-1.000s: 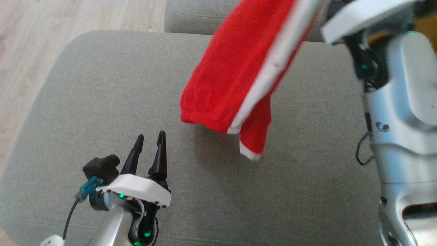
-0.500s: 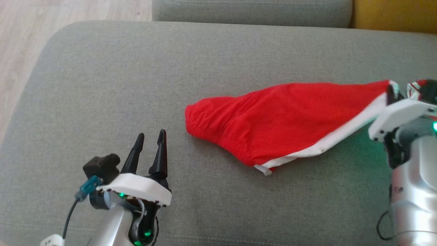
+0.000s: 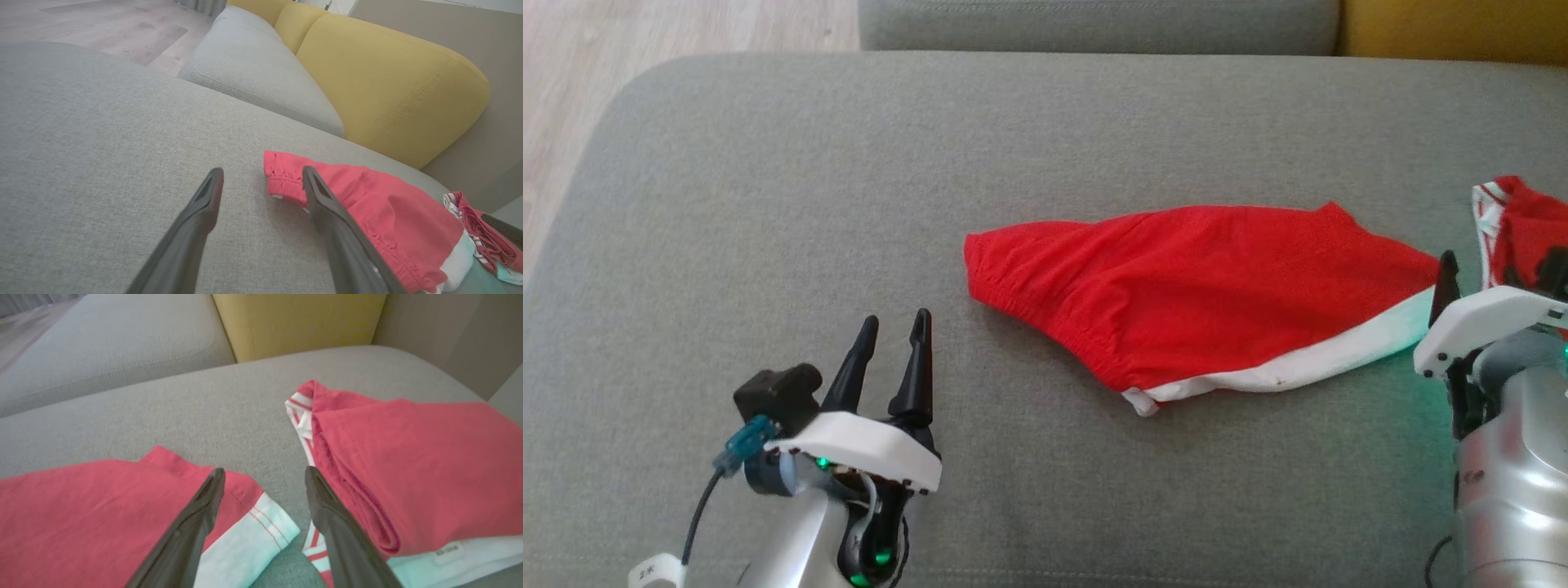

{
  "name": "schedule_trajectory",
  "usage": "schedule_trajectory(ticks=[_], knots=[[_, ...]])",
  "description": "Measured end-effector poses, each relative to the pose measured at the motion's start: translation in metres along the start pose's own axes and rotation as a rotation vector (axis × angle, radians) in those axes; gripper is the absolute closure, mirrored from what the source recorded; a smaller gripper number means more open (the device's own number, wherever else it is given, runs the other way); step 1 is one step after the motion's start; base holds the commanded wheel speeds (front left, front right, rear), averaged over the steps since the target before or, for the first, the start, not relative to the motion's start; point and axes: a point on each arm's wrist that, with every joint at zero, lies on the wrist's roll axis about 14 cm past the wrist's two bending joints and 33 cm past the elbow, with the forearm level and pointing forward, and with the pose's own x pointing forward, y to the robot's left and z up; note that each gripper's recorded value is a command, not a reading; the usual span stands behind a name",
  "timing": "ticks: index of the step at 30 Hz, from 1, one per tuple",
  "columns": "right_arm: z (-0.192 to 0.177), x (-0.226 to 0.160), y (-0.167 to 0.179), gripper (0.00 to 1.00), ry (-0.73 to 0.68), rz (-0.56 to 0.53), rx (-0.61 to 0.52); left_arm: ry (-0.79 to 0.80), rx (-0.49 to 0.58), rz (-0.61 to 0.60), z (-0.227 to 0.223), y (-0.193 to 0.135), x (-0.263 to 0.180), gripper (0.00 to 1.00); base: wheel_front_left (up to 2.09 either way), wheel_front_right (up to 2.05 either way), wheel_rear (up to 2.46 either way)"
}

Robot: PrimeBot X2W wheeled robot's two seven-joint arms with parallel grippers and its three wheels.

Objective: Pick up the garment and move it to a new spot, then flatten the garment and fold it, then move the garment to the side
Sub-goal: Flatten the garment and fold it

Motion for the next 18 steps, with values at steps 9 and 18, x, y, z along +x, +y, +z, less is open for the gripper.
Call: schedule_trajectory(ticks=[9, 18], knots=[[0.061, -0.028, 0.02, 0.0, -0.309, 0.085, -0.022, -0.035, -0.005, -0.088, 0.012, -0.029, 0.0, 0.0, 0.0, 0.0, 0.0], [0.014, -0.072, -0.001, 0.0, -0.344, 0.084, 0.064, 0.024, -0.025, -0.235, -0.007, -0.074, -0.006, 0.0, 0.0, 0.0, 0.0]])
